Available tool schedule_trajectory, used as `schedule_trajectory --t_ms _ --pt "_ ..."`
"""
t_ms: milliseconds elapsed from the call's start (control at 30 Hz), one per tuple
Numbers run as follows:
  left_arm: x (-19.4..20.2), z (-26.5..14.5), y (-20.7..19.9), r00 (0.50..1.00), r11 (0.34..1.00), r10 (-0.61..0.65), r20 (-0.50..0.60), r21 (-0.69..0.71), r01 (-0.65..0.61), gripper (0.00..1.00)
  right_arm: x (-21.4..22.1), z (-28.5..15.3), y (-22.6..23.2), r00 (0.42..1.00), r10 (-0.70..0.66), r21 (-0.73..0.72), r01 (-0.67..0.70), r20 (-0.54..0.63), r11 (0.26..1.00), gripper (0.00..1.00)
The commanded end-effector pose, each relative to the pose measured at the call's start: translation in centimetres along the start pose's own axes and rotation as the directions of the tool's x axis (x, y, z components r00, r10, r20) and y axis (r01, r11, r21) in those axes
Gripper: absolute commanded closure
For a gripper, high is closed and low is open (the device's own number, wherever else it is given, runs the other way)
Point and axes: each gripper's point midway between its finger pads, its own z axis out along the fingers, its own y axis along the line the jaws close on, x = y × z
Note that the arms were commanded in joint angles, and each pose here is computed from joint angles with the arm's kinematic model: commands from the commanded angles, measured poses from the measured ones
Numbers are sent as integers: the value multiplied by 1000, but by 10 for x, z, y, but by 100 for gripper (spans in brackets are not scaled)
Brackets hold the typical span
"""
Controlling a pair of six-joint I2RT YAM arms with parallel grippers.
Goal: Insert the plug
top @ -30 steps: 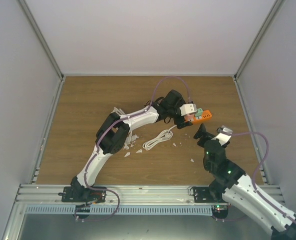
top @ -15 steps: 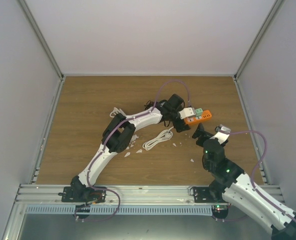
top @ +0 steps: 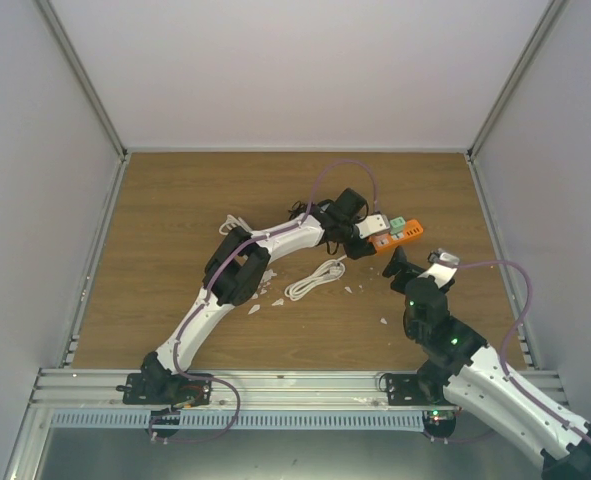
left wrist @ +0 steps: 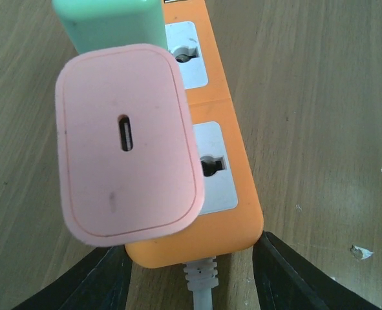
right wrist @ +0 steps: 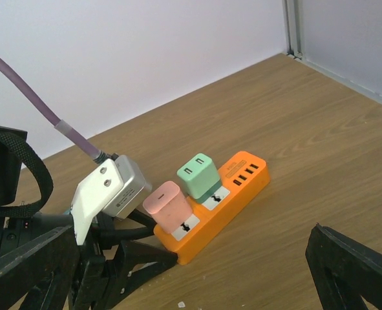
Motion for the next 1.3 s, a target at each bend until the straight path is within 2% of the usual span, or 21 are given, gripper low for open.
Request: schedule_trajectory --t_ms 0,300,500,700,833,967,1033,1267 --pt "0 5 -6 1000 1000 -10 5 6 10 50 -5 1 0 1000 15 6 -16 22 1000 0" --pt "14 -10 -2 999 999 -36 5 -16 36 55 -4 1 0 1000 14 3 -14 17 1000 0" --pt "26 -20 1 999 998 -47 -9 -33 47 54 -3 1 2 1000 11 -1 -11 13 1000 0" --pt "40 -28 -2 998 997 -47 -32 -60 45 60 -2 2 2 1000 7 -2 -7 10 1000 0" --pt "54 -33 -4 997 996 -64 -48 -72 60 76 -2 2 3 1000 6 -2 -6 7 1000 0" --pt "62 -43 -6 996 994 -81 -41 -73 78 83 -1 3 3 1000 4 -4 -4 5 1000 0" --pt "67 -48 -5 995 993 -94 -41 -77 91 91 0 3 3 1000 3 -5 -3 3 1000 1" --pt "95 -61 -4 990 989 -121 -77 -100 113 94 0 3 4 1000 1 -7 -1 2 1000 0"
